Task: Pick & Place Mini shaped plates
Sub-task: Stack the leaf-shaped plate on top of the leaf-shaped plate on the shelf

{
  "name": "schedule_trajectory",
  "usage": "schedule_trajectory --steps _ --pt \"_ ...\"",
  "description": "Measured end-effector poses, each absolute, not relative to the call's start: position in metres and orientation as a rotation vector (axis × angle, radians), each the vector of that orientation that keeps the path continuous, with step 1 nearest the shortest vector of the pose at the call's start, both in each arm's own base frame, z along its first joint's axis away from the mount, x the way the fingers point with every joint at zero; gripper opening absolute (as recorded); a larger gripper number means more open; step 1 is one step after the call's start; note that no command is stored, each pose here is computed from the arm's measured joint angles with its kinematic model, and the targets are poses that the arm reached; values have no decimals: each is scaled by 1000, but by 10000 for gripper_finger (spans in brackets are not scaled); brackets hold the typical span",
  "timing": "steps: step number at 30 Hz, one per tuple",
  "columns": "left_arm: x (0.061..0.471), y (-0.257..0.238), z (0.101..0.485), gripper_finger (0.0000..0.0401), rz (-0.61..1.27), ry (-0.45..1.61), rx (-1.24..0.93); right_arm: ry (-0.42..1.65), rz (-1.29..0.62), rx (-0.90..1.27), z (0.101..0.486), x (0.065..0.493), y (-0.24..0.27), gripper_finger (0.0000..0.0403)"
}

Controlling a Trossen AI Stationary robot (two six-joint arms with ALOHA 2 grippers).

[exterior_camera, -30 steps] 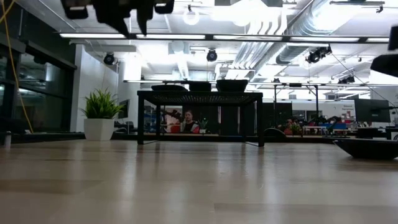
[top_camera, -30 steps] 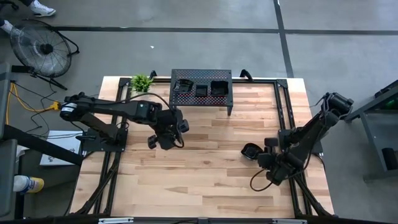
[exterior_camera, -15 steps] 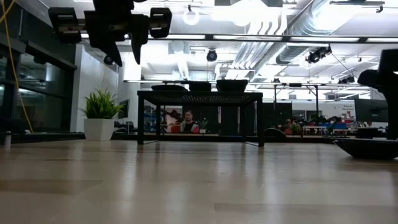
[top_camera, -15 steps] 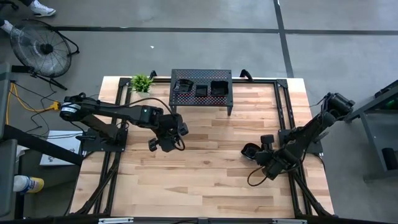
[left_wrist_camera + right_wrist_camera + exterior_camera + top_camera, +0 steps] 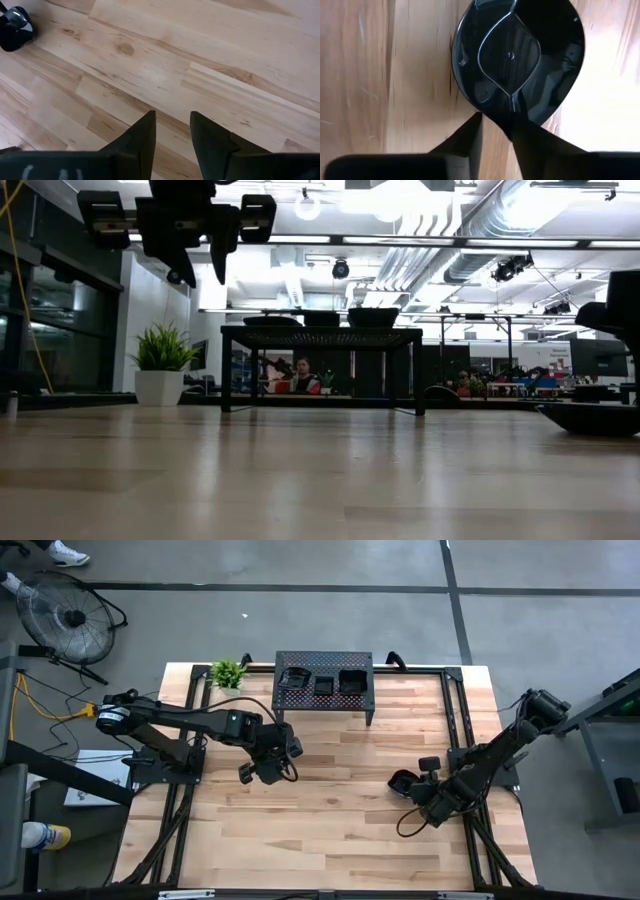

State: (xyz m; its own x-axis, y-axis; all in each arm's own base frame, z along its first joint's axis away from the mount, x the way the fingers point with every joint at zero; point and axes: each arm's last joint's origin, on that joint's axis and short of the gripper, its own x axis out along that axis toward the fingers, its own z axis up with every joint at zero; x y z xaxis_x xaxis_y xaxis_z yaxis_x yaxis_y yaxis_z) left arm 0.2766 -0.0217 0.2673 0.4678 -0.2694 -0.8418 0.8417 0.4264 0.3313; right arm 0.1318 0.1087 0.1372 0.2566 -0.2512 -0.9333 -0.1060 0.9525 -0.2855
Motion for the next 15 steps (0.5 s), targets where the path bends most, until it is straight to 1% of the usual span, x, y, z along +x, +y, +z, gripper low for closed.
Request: schedule_trajectory --steps 8,15 --pt "277 -22 267 117 -793 794 853 1317 -95 -313 137 132 109 9" --pt "277 -22 267 117 -793 793 854 1321 -86 -266 141 134 112 4"
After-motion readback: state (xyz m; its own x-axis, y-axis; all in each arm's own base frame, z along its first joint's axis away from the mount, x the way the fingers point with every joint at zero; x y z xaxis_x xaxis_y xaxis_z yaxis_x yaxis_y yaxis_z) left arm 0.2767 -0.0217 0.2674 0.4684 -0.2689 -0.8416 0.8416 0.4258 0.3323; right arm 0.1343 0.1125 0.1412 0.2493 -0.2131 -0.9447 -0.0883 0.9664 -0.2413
